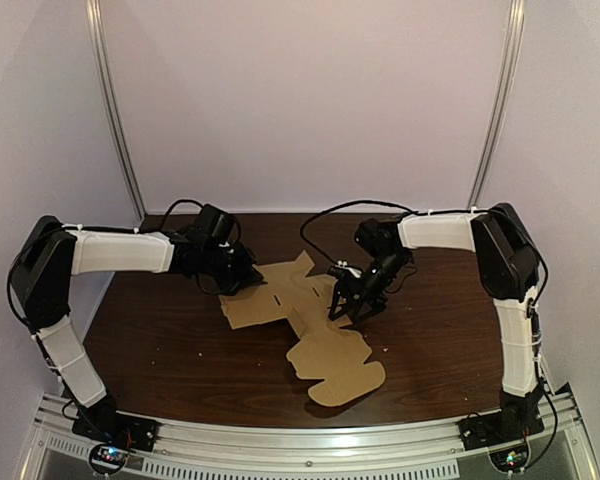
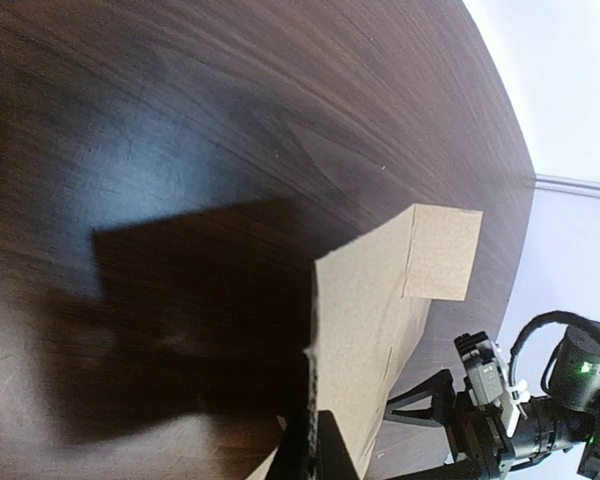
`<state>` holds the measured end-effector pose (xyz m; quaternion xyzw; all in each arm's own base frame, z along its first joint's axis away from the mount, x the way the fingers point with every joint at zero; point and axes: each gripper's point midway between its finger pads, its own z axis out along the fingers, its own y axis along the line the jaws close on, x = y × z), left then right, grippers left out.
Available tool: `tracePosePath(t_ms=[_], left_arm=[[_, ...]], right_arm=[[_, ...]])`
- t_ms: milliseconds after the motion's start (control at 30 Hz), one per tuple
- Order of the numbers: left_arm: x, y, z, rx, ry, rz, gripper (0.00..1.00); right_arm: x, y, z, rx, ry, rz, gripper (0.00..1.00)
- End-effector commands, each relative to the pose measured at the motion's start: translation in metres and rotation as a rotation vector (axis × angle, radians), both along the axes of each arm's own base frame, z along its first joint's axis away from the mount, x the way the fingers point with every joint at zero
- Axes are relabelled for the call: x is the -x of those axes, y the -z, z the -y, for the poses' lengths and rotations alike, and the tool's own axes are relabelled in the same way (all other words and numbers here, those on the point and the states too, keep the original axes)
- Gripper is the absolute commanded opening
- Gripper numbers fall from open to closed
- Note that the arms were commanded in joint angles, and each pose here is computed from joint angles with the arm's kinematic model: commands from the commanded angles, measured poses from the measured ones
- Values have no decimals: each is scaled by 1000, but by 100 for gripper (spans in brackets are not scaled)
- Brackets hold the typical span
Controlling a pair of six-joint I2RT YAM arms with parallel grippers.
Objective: Fold the paper box
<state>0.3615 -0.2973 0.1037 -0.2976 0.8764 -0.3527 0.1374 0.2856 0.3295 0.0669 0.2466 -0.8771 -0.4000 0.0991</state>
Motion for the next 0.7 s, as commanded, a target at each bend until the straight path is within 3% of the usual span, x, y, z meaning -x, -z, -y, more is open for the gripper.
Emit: tracePosePath(t_ms=[0, 100, 300, 667], left_arm=[[-4, -17, 2, 59, -9, 44, 0], [-4, -16, 0, 54, -15, 48, 0], [-2, -5, -2, 28, -11, 26, 0], [-1, 9, -2, 22, -15, 0, 0]], right_arm=[[0, 2, -15, -80, -2, -61, 91], [3, -3, -24, -151, 9, -129, 90], [1, -15, -27, -182, 16, -111, 75], [3, -11, -25, -102, 3, -41, 33]])
